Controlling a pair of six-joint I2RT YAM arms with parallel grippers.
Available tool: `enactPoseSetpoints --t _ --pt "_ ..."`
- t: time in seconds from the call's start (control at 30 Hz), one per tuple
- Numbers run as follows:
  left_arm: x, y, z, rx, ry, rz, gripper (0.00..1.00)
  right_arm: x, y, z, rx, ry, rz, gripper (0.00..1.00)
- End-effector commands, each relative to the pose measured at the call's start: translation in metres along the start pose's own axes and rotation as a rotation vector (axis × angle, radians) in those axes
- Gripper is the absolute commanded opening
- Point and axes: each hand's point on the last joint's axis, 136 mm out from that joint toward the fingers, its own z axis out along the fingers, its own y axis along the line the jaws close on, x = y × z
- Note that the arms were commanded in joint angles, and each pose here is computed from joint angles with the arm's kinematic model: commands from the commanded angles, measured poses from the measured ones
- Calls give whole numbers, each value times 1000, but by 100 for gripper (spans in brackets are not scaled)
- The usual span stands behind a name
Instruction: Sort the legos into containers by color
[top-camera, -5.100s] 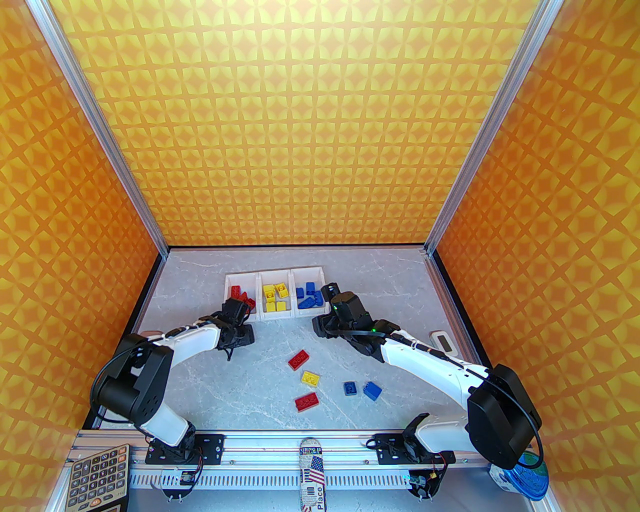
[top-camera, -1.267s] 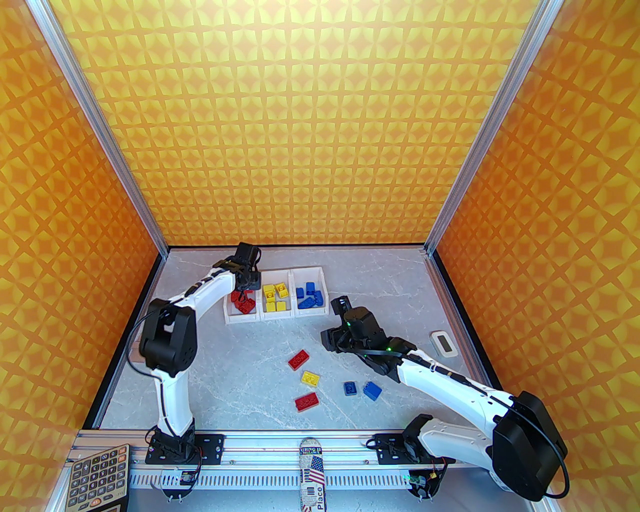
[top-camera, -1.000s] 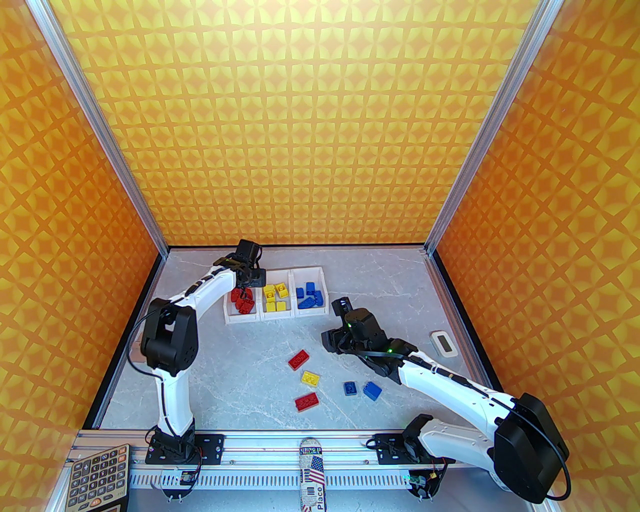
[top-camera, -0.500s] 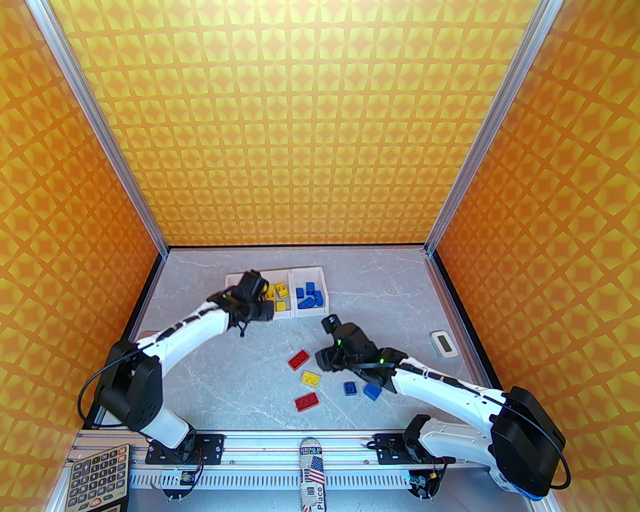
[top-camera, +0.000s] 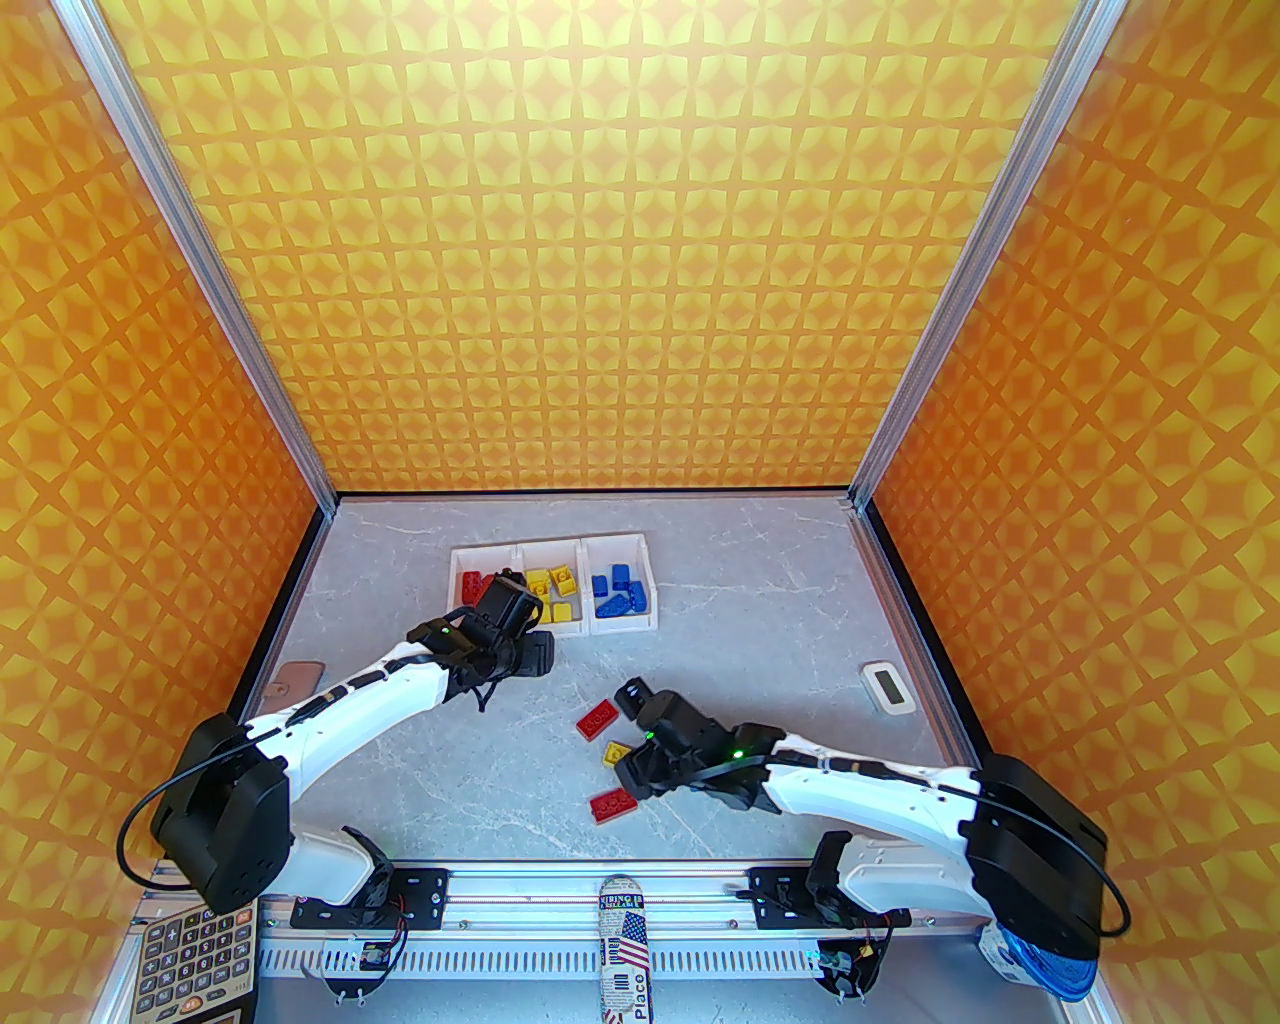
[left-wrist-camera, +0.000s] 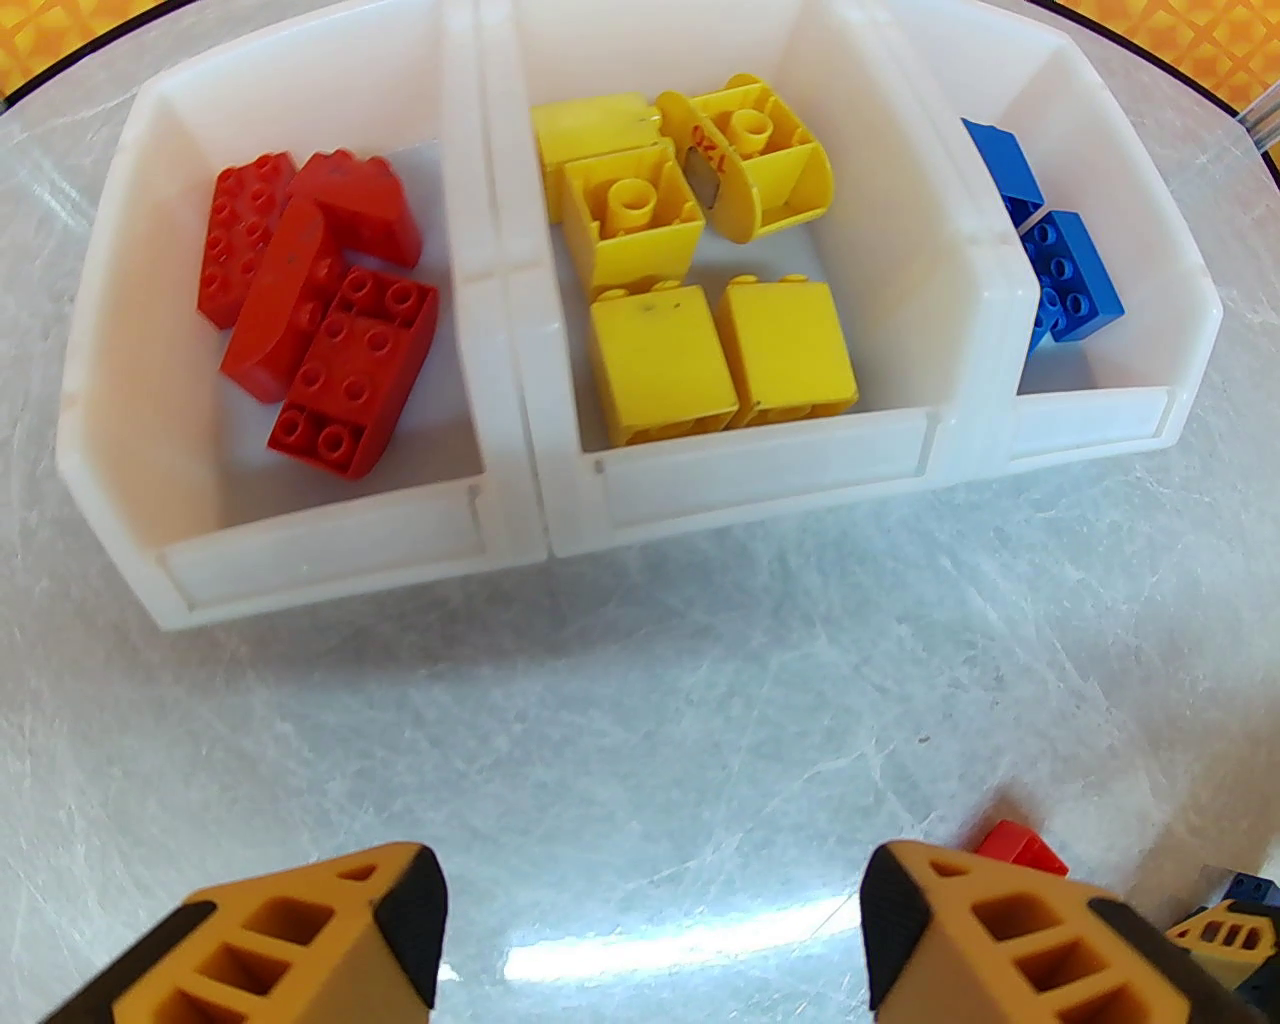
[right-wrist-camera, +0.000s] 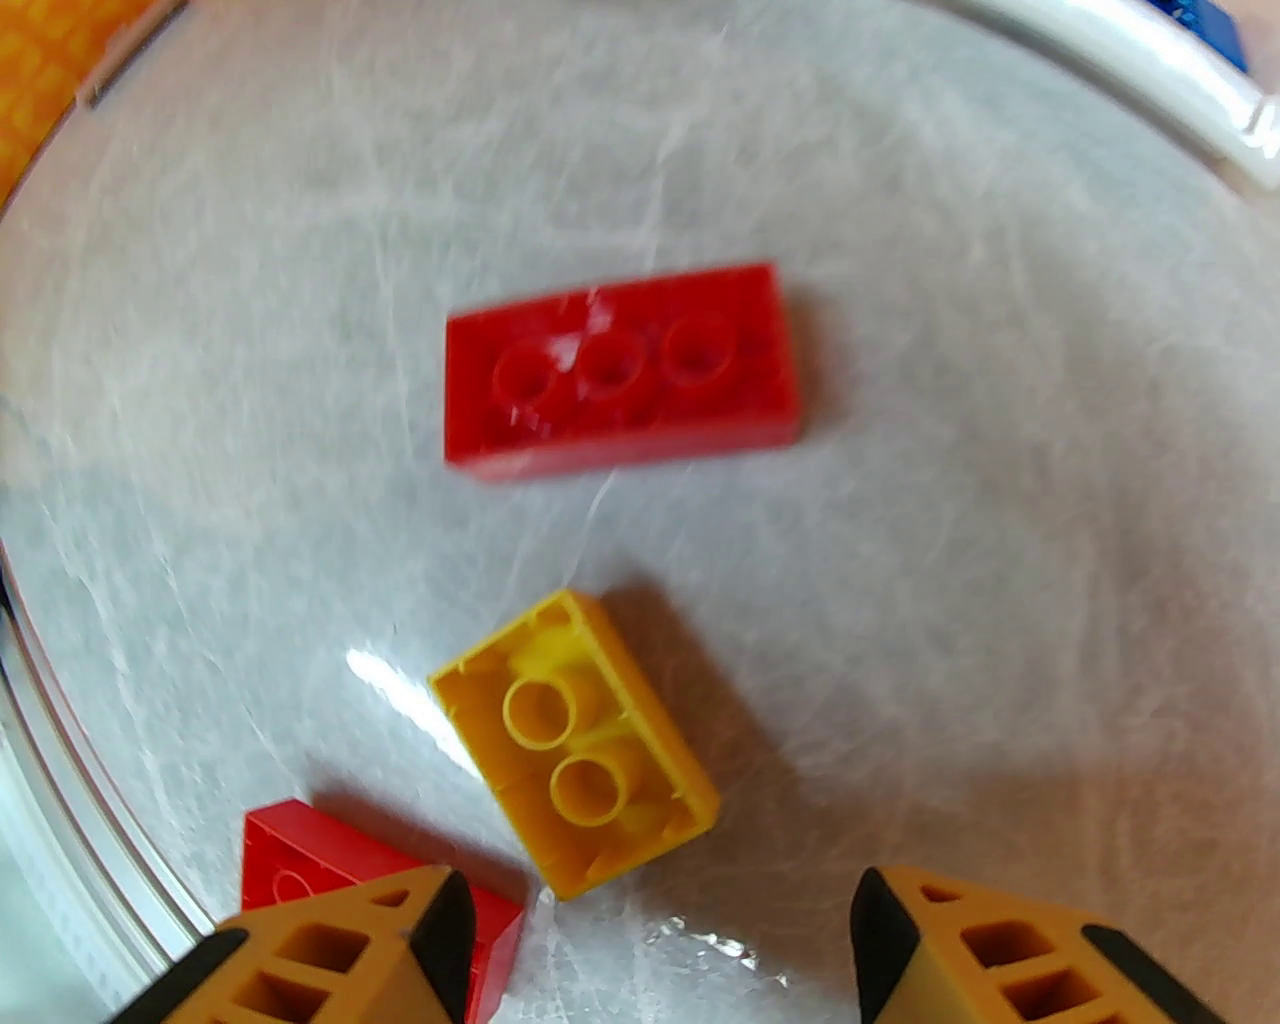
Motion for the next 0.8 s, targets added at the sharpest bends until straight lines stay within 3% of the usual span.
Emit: enactPoseSetpoints --t 0.0,0.37,0.77 --pt "-3 5 -9 -12 -29 -18 73 -10 0 3 48 -6 -20 68" --pt "2 10 -14 -15 -32 -23 73 -20 -1 9 77 -29 -15 69" --pt "3 11 -17 -13 -37 -23 73 -15 18 22 -24 19 -55 65"
